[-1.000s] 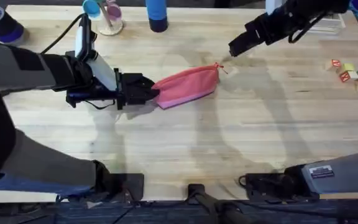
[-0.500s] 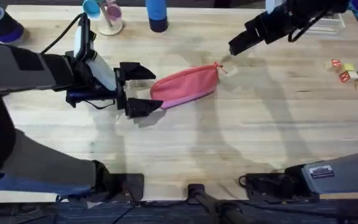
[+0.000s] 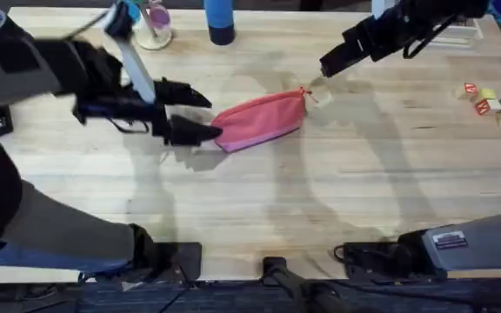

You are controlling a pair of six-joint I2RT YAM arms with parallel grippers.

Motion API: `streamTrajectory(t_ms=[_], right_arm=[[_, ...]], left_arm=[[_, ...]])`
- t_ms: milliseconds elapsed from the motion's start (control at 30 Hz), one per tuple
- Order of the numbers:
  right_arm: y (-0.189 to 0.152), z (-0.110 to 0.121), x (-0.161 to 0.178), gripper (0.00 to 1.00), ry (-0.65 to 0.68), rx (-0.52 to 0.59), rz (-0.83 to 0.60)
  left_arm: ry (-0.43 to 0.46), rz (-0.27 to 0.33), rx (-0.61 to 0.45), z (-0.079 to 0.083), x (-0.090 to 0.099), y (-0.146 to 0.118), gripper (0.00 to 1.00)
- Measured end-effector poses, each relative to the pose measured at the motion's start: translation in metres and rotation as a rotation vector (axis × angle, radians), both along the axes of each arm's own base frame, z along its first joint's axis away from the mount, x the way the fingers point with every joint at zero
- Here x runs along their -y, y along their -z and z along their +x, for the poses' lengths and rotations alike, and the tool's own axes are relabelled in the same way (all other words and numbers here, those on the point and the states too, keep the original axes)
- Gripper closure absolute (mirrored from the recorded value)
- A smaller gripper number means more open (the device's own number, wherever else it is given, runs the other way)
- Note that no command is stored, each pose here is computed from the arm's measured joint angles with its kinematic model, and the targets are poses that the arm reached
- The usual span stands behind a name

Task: Unzip the bag, pick up the pens from the table one at a time and place them inside, then zip the bag closed.

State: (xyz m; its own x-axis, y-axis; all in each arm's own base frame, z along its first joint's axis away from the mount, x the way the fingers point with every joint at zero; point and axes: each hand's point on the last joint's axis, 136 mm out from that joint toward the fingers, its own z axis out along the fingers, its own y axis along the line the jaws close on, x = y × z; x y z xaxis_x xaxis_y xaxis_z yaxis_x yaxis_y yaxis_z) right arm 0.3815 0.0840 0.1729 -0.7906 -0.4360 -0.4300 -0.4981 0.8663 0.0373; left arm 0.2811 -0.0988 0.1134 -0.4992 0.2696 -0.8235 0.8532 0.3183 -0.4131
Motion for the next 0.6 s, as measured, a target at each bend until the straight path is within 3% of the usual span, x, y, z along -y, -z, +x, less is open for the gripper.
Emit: streamTrajectory(t_ms=[233, 467, 600], right_arm=[[0.000, 0.000, 0.000, 0.004, 0.000, 0.001, 0.000], [0.000, 0.000, 0.000, 0.004, -0.002, 0.002, -0.001], [0.000, 0.000, 0.000, 0.004, -0.002, 0.002, -0.001]], left_arm=[[0.009, 0.128, -0.104, 0.012, -0.015, -0.045, 0.006], [0.032, 0.292, -0.158, 0.008, -0.032, -0.078, 0.005], [0.034, 0.348, -0.141, 0.010, -0.038, -0.092, 0.006]])
